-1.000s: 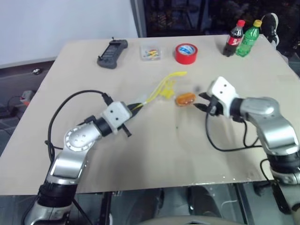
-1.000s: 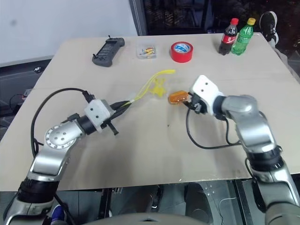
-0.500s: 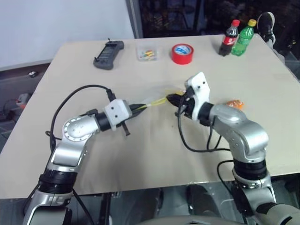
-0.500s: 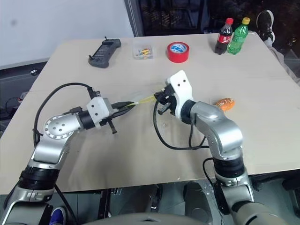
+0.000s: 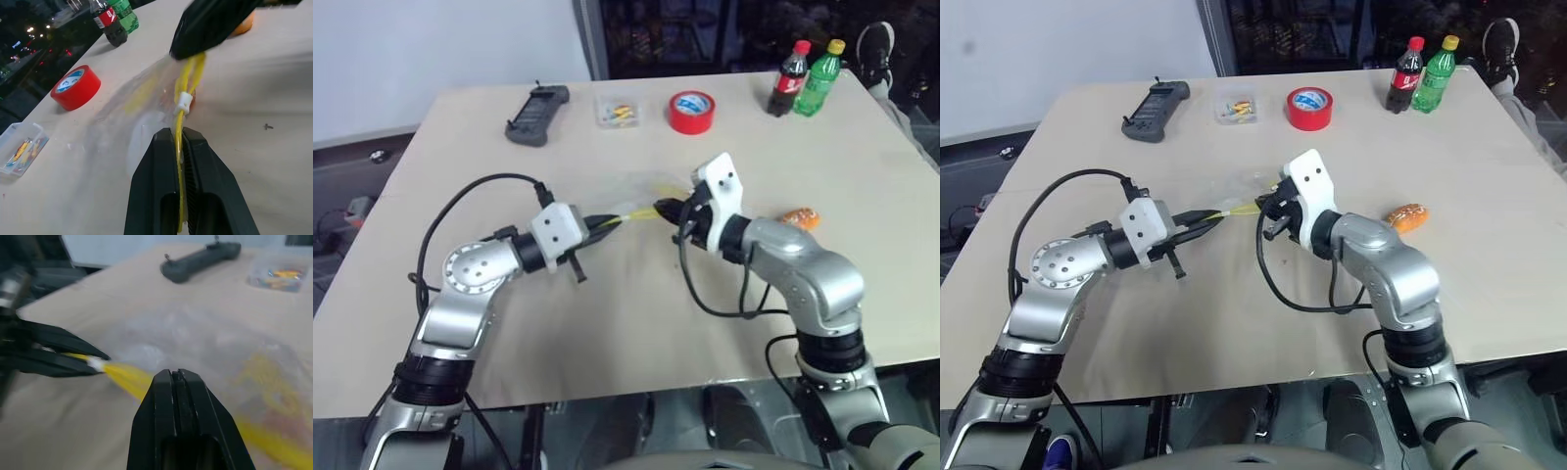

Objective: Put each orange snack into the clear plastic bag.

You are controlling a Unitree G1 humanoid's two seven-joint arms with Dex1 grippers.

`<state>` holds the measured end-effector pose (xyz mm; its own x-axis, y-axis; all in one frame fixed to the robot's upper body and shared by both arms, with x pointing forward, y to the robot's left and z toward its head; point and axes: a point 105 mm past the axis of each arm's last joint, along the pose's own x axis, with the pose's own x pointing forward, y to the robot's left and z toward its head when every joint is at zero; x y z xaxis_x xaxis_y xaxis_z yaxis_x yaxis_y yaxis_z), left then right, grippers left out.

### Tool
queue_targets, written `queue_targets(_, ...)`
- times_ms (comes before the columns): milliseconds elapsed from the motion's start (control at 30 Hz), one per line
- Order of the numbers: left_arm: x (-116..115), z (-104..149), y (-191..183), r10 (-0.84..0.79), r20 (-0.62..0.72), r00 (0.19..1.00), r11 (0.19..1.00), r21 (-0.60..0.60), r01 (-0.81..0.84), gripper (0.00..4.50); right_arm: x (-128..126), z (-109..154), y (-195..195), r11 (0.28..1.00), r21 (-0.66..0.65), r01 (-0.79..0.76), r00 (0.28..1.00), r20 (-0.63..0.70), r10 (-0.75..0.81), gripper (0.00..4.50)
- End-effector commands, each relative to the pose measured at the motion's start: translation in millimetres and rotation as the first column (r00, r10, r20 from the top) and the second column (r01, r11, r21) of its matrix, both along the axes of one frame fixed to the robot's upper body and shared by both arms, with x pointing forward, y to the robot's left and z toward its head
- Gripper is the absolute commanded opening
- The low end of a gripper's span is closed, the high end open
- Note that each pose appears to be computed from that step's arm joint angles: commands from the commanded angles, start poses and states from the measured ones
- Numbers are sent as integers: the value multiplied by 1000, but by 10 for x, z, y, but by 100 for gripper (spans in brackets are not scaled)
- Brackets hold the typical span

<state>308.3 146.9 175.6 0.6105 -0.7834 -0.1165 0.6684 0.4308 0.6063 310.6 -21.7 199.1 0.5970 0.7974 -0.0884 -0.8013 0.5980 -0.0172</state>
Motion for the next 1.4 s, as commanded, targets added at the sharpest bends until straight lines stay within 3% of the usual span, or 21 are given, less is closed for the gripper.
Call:
queue_targets(33,-37,141,23,4,51,999,1000,-5,-3,0,-162,117,33,997,16,-70,997,37,69,7)
queue_targets(500,-131,146,-49,-37,51,998,999,9,37,0,140,-68,83,997,39,66,998,-28,-64,7)
queue_targets(633,-178,96,-54,-55,40,998,998,32,54,0,316,-122,88,975,136,174,978,-140,-155,7)
queue_targets(733,-195,66,-38,-54,29,998,998,37,53,0,463,-237,47,951,130,282,951,-166,-260,7)
queue_targets(800,-201,51,-20,-47,24,999,998,37,46,0,485,-236,41,958,50,282,959,-11,-282,7)
queue_targets(900,-215,41,10,-38,10,999,999,30,38,0,359,-256,148,972,-157,176,945,302,-122,7)
queue_targets(1000,-248,31,66,-40,-11,999,998,40,40,0,256,-297,267,955,-277,104,912,410,20,7)
queue_targets(1167,-266,27,146,-42,-32,999,997,63,44,0,349,-388,360,818,-546,179,721,638,269,7)
queue_targets(1267,-250,33,160,-24,-36,999,998,48,26,0,412,-355,368,786,-573,232,646,695,316,85)
queue_targets(1400,-256,19,185,10,-33,999,999,41,-8,0,433,-316,359,784,-568,250,615,718,325,282)
